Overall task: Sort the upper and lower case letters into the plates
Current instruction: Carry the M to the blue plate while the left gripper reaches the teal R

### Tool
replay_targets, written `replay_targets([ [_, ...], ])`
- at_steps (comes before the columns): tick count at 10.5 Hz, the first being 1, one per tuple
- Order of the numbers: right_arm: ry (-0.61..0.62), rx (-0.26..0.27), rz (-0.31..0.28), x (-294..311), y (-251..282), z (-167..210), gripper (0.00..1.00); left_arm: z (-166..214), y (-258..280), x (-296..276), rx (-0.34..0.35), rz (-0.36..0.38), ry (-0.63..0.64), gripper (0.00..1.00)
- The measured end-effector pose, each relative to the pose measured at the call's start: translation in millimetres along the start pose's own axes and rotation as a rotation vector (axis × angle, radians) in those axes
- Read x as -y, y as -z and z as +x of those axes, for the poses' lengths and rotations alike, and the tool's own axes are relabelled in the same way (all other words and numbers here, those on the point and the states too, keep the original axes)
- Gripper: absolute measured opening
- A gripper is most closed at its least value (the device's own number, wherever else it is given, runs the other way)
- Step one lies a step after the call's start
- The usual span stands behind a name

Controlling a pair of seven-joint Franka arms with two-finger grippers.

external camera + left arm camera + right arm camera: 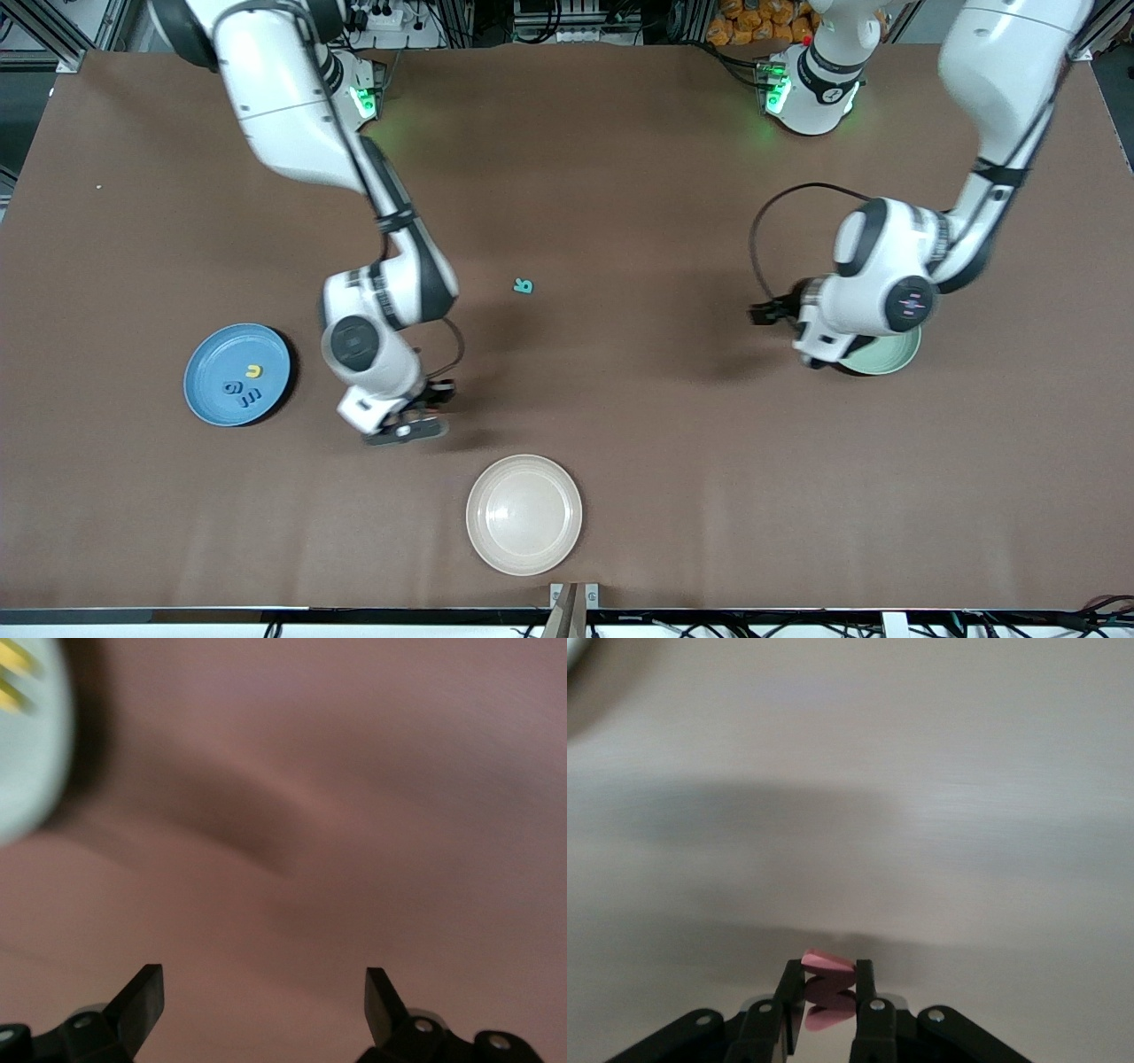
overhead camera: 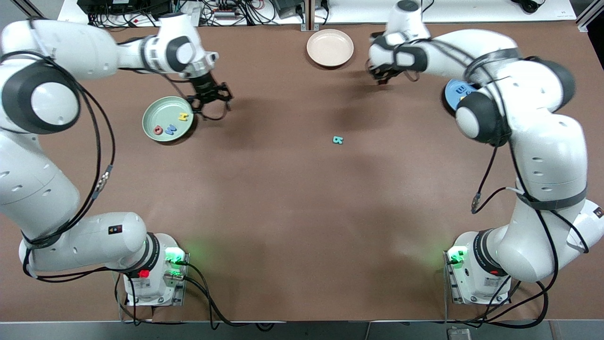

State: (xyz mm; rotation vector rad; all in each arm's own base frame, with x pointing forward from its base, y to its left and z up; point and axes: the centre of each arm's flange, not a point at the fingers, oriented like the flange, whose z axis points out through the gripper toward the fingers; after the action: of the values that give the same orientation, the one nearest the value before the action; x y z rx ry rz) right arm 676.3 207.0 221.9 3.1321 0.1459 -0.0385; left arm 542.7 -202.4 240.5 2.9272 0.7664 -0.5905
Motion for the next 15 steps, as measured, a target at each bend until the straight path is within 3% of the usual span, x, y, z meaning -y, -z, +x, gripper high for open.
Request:
replay_targets([
  [4,-0.027,0.063,0.027,-172.4,43.7,-12.5,0.27,-70.0,-41.3,-112.1,-0.045,-0.161,0.238,1.00],
  [6,-0.008,0.091,0.014,-232.7,39.9,-33.5,0.27,-101.8,-62.8,-155.2,-0.024,-0.211,0.384,1.00],
  [10,-0.014,0.126,0.005,-258.2,28.0,-51.9,0.27,-161.3,-88.7,-206.8,0.053,-0.322,0.753,1.00],
  [15,-0.034,0.157,0.011,-266.5,14.7,-75.2,0.27,-201.7,-105.6,-237.1,0.163,-0.369,1.041,1.00],
])
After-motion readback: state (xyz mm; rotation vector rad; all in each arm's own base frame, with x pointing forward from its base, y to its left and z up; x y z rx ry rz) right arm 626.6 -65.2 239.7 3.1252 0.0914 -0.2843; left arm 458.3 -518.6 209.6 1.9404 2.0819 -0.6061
